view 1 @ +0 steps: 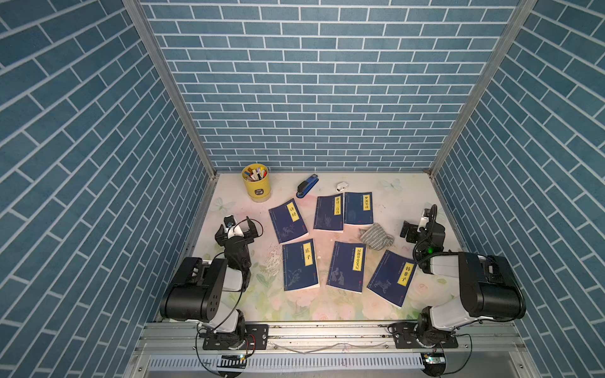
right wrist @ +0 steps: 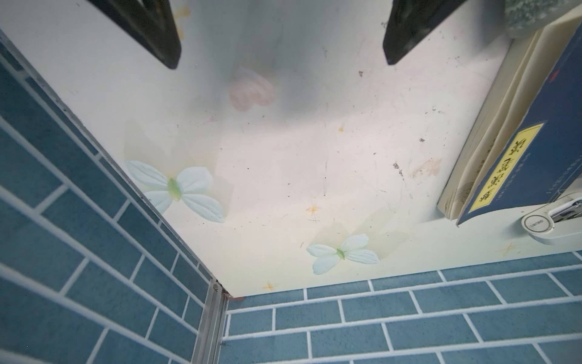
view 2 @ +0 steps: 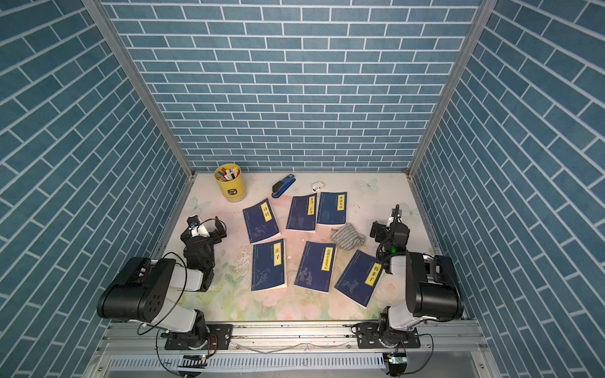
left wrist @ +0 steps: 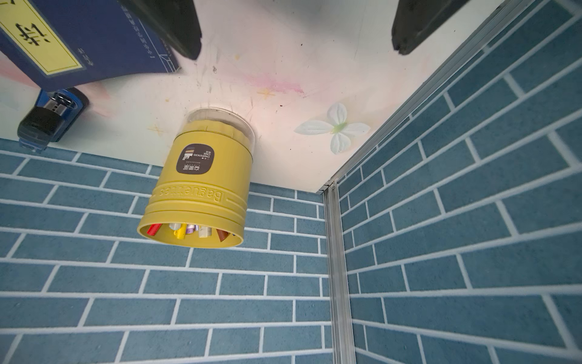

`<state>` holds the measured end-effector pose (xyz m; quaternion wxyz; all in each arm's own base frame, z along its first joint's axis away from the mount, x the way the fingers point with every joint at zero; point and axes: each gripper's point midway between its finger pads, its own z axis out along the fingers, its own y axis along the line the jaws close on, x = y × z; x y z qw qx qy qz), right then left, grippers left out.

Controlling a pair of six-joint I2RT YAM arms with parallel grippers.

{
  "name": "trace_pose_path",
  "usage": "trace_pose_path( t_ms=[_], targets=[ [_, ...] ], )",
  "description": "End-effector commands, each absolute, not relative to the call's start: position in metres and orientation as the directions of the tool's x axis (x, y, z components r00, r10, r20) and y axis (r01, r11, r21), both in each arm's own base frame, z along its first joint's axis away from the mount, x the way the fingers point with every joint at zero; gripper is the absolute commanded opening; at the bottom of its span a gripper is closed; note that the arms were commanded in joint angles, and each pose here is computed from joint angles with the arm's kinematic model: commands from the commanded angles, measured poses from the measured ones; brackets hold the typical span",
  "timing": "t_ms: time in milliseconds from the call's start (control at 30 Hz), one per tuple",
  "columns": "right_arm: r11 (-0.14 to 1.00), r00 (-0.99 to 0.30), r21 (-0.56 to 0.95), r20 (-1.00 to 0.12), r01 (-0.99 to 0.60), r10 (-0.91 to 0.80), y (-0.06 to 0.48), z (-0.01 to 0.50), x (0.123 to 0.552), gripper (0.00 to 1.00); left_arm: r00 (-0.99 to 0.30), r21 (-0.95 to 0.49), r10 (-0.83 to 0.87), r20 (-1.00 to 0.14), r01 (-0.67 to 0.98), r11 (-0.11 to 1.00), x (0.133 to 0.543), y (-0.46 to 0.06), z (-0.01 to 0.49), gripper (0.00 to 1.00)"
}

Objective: Wipe the cover of the book
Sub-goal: Pick up the cleaning item at the center of the board.

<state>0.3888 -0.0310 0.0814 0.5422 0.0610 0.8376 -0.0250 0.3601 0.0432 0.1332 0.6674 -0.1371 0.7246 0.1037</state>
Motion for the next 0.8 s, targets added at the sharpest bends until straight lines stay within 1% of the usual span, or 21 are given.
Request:
trace_pose_path(
  t_ms=[0, 633, 767],
  targets=[
    [0.994, -0.39, -0.009, -0.92, 0.11, 0.035, -0.03, 0.086, 0.394, 0.99, -0.062, -0.035, -0.06, -0.996, -0.339, 0.94, 0.358, 0.043, 0.135, 1.0],
    [0.994, -0.39, -0.012, -0.92, 0.113, 0.033, -0.03, 0.087, 0.393, 0.99, -0.059, -0.035, -0.058, -0.997, -0.335, 0.942, 0.359, 0.042, 0.136, 1.0],
    [0.987, -0.403, -0.029, -0.914, 0.159, 0.038, -0.035, 0.094, 0.394, 0.99, -0.113, -0.012, -0.05, -0.992, -0.313, 0.95, 0.371, 0.038, 0.138, 1.0]
  ],
)
